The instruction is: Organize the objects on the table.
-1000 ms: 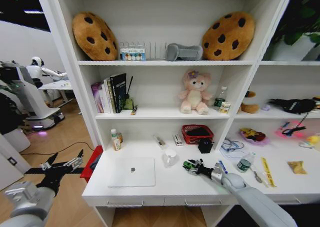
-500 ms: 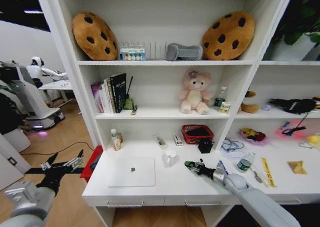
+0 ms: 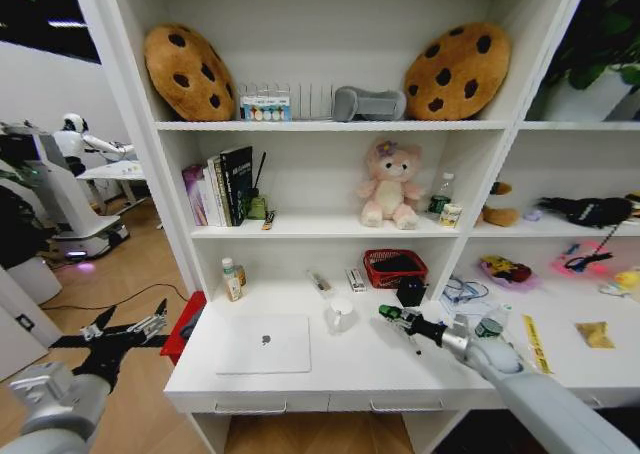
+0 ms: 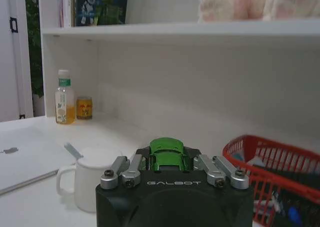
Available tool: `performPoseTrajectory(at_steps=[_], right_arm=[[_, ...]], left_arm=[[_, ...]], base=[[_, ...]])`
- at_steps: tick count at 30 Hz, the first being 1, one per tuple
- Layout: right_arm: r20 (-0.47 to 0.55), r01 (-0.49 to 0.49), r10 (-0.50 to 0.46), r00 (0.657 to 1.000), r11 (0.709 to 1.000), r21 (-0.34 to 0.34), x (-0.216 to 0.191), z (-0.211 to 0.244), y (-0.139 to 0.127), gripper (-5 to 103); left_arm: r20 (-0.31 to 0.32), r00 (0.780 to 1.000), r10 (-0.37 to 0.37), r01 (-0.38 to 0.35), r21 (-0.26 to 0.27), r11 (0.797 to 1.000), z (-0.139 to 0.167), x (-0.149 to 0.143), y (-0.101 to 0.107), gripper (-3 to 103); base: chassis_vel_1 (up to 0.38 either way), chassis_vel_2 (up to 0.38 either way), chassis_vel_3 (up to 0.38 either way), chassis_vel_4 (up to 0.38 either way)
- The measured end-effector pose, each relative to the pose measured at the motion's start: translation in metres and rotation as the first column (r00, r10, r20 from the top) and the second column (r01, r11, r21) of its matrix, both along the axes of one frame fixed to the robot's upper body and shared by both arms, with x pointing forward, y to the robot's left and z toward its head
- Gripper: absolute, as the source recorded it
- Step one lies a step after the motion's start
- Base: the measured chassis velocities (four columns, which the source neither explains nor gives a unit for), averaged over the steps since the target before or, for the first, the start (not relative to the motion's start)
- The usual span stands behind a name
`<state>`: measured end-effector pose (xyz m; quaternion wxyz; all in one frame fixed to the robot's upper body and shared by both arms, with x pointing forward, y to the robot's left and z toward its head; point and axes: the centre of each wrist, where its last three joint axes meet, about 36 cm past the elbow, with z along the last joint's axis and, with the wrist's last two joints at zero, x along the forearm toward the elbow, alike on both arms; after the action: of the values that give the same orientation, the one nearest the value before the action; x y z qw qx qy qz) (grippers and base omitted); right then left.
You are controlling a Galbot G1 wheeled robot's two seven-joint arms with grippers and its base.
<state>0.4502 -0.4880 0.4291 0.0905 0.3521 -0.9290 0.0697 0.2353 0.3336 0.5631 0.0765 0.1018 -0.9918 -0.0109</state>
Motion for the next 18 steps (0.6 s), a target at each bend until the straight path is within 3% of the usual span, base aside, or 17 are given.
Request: performPoseTrajectory(at_steps=[1,3,4,7,12,18], right_arm=[[0.0,0.0,0.0,1.0,1.0,0.0,0.0,0.0,0.0,36],[0.079,-0.037,0.037,0.996,0.999,-0.002,0.003,0.054,-0.001,36],[0.079,-0.037,0.037,0.996,0.999,-0.002,0.003,0.054,-0.001,36],[0.164,-0.097,0.096,0.982,0.995,-0.003,0.012,0.114,0.011,36],[0.196,-0.125,0.122,0.973,0.992,0.004,0.026,0.148,0.024,36],[0.196,-0.161,0.148,0.969,0.986,0.052,0.083,0.165,0.053,36]], left_arm=[[0.0,1.0,0.0,0.0,0.0,1.0,0.0,0.0,0.0,100],[0.0,1.0,0.0,0.0,0.0,1.0,0.0,0.0,0.0,100],[0.0,1.0,0.0,0.0,0.0,1.0,0.0,0.0,0.0,100],[0.0,1.0,0.0,0.0,0.0,1.0,0.0,0.0,0.0,100],[0.0,1.0,0.0,0.0,0.0,1.0,0.0,0.0,0.0,100],[0.0,1.0,0.0,0.0,0.0,1.0,0.0,0.0,0.0,100]], base=[[0.0,0.0,0.0,0.0],[0.0,0.0,0.0,0.0],[0.0,0.0,0.0,0.0],[0.0,0.0,0.0,0.0],[0.0,0.0,0.0,0.0],[0.0,0.0,0.0,0.0]])
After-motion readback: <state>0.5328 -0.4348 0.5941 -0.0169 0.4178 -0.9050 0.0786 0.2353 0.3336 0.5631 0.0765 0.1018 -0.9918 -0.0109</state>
